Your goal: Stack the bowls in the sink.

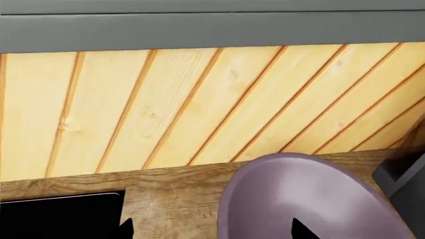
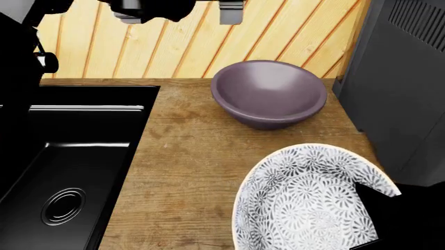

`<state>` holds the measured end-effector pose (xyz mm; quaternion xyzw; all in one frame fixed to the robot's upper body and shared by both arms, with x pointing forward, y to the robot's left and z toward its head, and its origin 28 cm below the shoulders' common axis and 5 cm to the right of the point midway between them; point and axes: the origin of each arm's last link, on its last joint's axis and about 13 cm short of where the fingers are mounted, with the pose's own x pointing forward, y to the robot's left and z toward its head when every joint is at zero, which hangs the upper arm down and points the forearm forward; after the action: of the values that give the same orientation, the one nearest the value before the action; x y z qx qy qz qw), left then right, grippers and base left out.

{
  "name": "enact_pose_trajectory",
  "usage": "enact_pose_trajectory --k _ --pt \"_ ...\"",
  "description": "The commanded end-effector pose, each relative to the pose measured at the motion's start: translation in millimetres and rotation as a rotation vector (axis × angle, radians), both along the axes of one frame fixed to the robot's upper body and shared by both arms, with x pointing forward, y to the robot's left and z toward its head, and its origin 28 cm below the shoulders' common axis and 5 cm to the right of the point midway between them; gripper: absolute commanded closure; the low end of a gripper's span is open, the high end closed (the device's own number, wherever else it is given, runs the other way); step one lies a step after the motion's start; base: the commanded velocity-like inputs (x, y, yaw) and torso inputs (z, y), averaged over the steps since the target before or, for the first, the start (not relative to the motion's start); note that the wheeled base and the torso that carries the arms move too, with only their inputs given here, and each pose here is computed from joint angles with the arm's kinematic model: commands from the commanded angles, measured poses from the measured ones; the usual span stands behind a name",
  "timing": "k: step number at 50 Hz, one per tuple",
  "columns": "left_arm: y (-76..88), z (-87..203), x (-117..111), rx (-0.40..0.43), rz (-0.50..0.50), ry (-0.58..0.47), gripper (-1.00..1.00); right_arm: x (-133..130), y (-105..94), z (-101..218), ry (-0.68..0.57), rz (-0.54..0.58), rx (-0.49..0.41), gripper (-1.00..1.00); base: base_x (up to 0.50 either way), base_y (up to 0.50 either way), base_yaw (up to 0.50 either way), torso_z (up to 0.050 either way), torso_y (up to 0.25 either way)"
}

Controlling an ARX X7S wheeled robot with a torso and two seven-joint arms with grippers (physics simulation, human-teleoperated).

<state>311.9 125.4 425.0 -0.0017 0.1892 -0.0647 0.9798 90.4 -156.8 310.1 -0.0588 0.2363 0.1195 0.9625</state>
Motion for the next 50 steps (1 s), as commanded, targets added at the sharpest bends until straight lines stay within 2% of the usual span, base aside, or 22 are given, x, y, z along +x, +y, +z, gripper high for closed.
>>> enact_pose_trajectory --k 1,4,13,17,20,25,33,42,50 --pt "-1.8 -15 6 -0.051 0.011 0.138 -1.0 -5 -1.6 7 -0.048 -0.012 0.002 1.0 0.0 0.0 0.0 0.0 0.0" --pt "-2.6 -18 6 -0.081 0.007 0.169 -1.0 -6 -1.9 7 -0.05 -0.013 0.004 1.0 0.0 0.0 0.0 0.0 0.0" --pt "-10.0 -26 6 -0.08 -0.094 0.22 -1.0 -4 -1.6 5 -0.045 -0.011 0.003 1.0 0.0 0.0 0.0 0.0 0.0" --pt "-12.1 -31 8 -0.107 -0.101 0.272 -1.0 -3 -1.7 4 -0.045 -0.006 0.005 1.0 0.0 0.0 0.0 0.0 0.002" --pt "-12.9 -35 10 -0.059 -0.088 0.312 -1.0 -3 -1.8 4 -0.047 -0.005 0.007 1.0 0.0 0.0 0.0 0.0 0.0" --pt "-13.6 -40 10 -0.048 -0.098 0.344 -1.0 -2 -2.1 3 -0.045 -0.003 0.011 1.0 0.0 0.0 0.0 0.0 0.0" --pt "-18.5 -40 12 -0.116 -0.107 0.366 -1.0 -1 -1.8 2 -0.043 0.0 0.015 1.0 0.0 0.0 0.0 0.0 0.0" --pt "-20.4 -51 21 -0.123 -0.064 0.37 -1.0 -1 -1.9 1 -0.042 0.003 0.018 1.0 0.0 0.0 0.0 0.0 0.0" --pt "-21.1 -59 33 -0.168 -0.032 0.363 -1.0 2 -1.4 -2 -0.037 0.009 0.024 1.0 0.0 0.0 0.0 0.0 0.0"
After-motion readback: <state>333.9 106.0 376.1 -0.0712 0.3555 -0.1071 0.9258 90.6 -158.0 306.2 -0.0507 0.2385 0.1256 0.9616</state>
